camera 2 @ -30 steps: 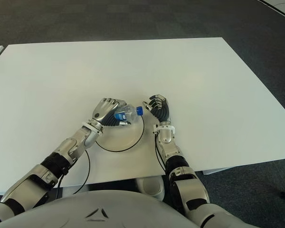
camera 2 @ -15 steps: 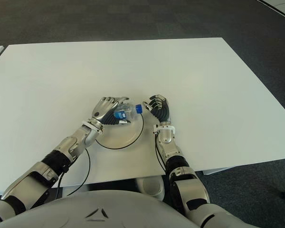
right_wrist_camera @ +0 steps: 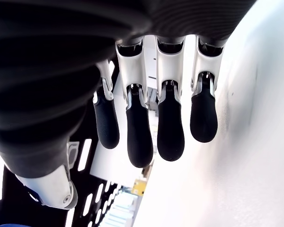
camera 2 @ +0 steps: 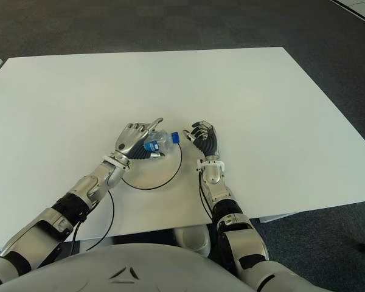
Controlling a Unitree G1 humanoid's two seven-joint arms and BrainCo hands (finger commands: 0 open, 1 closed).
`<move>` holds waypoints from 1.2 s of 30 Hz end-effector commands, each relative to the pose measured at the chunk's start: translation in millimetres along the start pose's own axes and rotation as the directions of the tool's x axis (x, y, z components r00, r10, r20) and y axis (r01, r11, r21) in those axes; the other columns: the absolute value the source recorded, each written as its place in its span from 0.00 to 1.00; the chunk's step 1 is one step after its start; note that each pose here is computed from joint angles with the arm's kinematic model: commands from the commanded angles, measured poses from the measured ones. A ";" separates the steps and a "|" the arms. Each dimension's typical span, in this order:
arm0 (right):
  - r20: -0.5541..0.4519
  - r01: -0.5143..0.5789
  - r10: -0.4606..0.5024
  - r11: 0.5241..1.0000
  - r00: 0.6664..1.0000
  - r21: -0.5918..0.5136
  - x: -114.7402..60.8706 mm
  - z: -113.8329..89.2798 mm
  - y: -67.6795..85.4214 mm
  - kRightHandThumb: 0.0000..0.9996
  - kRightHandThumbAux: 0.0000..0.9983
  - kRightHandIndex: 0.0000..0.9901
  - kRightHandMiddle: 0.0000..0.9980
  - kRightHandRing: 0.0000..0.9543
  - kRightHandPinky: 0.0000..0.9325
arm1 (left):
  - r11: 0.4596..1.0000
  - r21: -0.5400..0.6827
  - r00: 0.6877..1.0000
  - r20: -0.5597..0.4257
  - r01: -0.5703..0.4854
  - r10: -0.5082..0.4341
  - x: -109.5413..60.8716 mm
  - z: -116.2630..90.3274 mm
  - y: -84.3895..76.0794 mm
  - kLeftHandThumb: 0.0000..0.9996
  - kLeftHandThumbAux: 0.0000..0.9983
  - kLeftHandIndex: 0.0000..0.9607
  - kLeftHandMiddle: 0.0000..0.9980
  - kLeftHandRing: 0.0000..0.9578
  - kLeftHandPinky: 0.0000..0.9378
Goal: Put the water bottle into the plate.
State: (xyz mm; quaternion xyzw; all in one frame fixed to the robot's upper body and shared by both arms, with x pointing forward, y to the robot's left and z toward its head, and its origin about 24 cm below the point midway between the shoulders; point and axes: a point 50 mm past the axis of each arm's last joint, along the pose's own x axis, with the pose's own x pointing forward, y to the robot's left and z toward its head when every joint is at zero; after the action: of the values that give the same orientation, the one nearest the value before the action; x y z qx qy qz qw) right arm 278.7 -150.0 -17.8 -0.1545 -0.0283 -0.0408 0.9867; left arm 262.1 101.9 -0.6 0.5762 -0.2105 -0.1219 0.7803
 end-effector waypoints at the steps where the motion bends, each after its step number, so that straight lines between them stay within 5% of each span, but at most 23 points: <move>1: -0.015 0.003 -0.003 1.000 1.000 -0.001 -2.9 -3.8 -0.2 0.71 0.73 0.44 0.60 0.65 0.67 | 1.000 0.025 1.000 -0.030 -0.001 0.002 -13.3 -8.4 -5.2 0.12 0.49 0.00 0.00 0.00 0.00; 14: -0.021 -0.003 0.003 1.000 1.000 -0.013 -2.4 -4.2 -0.1 0.71 0.73 0.44 0.61 0.66 0.67 | 0.996 0.042 0.995 -0.057 -0.083 0.086 -15.4 -8.4 -1.8 0.03 0.44 0.00 0.00 0.00 0.00; 36: -0.031 0.002 -0.002 1.000 1.000 0.006 -2.6 -4.8 0.6 0.71 0.73 0.44 0.60 0.64 0.67 | 0.968 0.081 0.965 -0.089 -0.238 0.245 -18.2 -7.1 2.8 0.07 0.44 0.00 0.00 0.00 0.00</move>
State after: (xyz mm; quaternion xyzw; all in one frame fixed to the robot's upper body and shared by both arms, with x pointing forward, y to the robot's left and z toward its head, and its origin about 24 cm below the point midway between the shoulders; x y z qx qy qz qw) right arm 278.8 -150.2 -17.6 -0.1537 -0.0288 -0.0415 0.9868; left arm 254.1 113.2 2.8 0.5685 -0.2542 -0.0013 0.7824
